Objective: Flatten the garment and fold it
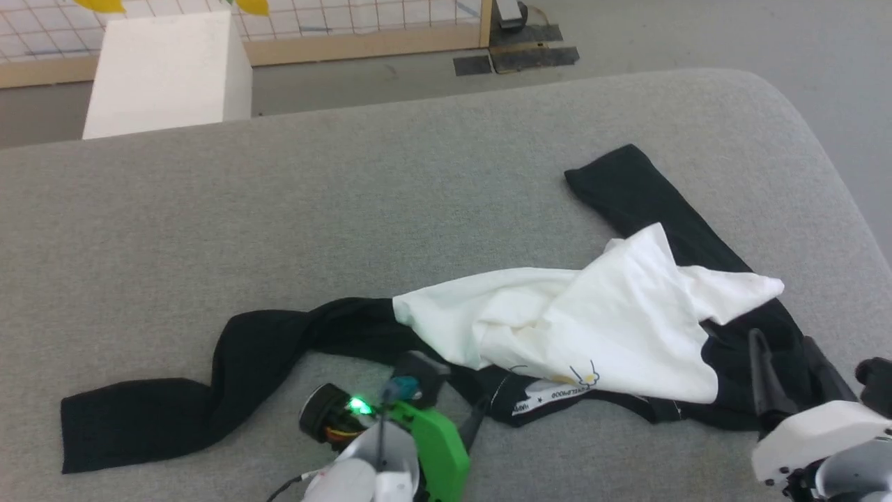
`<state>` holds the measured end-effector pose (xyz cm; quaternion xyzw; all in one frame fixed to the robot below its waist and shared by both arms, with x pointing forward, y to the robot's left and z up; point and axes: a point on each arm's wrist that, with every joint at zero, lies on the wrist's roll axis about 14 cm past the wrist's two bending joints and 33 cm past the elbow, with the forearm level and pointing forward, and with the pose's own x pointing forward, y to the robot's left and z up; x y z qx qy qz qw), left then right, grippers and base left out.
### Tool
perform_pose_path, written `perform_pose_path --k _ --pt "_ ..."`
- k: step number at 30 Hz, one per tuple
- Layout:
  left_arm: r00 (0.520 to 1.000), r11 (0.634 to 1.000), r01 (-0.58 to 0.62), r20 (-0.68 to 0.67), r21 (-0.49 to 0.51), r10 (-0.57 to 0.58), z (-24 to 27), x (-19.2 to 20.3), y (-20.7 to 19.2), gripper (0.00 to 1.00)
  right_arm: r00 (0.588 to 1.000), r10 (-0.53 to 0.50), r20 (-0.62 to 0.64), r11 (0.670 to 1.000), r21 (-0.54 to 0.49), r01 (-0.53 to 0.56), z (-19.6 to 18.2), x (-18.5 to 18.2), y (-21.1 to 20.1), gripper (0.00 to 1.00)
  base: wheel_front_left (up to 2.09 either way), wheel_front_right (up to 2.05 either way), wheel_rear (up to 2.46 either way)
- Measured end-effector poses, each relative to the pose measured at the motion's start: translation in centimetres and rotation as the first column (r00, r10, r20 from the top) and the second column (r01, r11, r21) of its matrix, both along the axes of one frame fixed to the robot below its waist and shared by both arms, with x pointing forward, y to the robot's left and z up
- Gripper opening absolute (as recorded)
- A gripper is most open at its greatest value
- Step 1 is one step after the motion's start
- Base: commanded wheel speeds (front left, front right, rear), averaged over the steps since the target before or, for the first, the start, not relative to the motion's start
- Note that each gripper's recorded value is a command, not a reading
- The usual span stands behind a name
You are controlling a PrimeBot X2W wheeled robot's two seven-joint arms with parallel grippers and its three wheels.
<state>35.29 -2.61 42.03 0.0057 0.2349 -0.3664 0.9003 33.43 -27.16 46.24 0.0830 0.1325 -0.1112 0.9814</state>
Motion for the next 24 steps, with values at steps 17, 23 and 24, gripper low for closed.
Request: perform_pose_path --k 17,23,24 --pt "0.97 0.98 0.169 -0.193 0.107 -0.147 -2.4 -1.6 -0.9 0.0 0.997 0.074 0.015 0.997 0.03 -0.075 0.0 1.3 2.6 1.0 0.0 0.0 0.0" --pt "0.972 0.993 0.027 -0.233 0.113 0.0 -2.2 -3.5 4.1 0.0 0.991 0.126 0.046 0.991 0.029 -0.128 1.1 2.2 4.2 1.0 0.0 0.0 0.0" --pt "0.969 0.991 -0.007 -0.243 0.133 0.04 -2.3 -4.0 5.4 0.0 0.989 0.139 0.049 0.99 0.025 -0.141 1.3 2.4 4.5 1.0 0.0 0.0 0.0"
